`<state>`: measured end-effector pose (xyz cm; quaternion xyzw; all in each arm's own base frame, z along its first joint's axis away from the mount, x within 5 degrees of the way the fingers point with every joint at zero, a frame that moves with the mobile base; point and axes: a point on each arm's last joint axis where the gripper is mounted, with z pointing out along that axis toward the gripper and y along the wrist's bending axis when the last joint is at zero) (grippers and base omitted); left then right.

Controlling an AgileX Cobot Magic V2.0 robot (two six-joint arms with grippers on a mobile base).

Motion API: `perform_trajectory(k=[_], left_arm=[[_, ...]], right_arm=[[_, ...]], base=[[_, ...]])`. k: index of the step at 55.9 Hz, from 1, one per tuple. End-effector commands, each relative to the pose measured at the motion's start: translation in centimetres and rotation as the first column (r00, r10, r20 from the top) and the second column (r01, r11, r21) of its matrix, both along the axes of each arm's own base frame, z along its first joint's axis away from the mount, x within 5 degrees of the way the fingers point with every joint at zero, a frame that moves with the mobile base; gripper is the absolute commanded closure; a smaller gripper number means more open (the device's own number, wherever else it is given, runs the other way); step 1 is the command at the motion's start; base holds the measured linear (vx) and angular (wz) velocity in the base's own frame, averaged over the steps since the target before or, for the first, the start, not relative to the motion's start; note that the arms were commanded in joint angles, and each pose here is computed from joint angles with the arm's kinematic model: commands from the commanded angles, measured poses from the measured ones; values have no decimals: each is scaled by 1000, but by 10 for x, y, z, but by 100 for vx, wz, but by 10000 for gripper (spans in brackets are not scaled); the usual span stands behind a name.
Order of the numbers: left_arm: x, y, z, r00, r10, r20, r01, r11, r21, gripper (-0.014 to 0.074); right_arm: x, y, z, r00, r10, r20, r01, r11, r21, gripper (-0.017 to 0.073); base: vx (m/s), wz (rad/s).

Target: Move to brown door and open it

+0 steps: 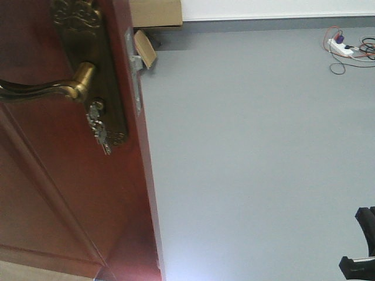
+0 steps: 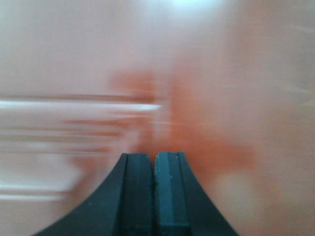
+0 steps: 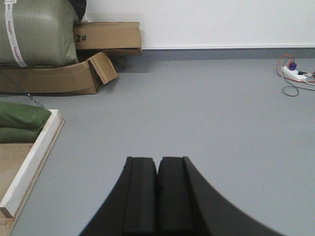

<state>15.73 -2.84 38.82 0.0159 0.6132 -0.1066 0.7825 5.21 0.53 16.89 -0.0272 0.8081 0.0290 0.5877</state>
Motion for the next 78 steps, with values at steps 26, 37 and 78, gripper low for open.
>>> perform_trajectory(k=[26,37,78], left_arm=[[-4,1,18,994,1,106,2,1000,-29,597],[-4,1,18,994,1,106,2,1000,-29,597],[-4,1,18,994,1,106,2,1000,-29,597]], right_arm=[[2,-1,6,997,-5,83,5,1000,-10,559],[2,-1,6,997,-5,83,5,1000,-10,559],[2,-1,6,997,-4,79,5,1000,-10,559]], base=[[14,14],[12,11],[7,4]])
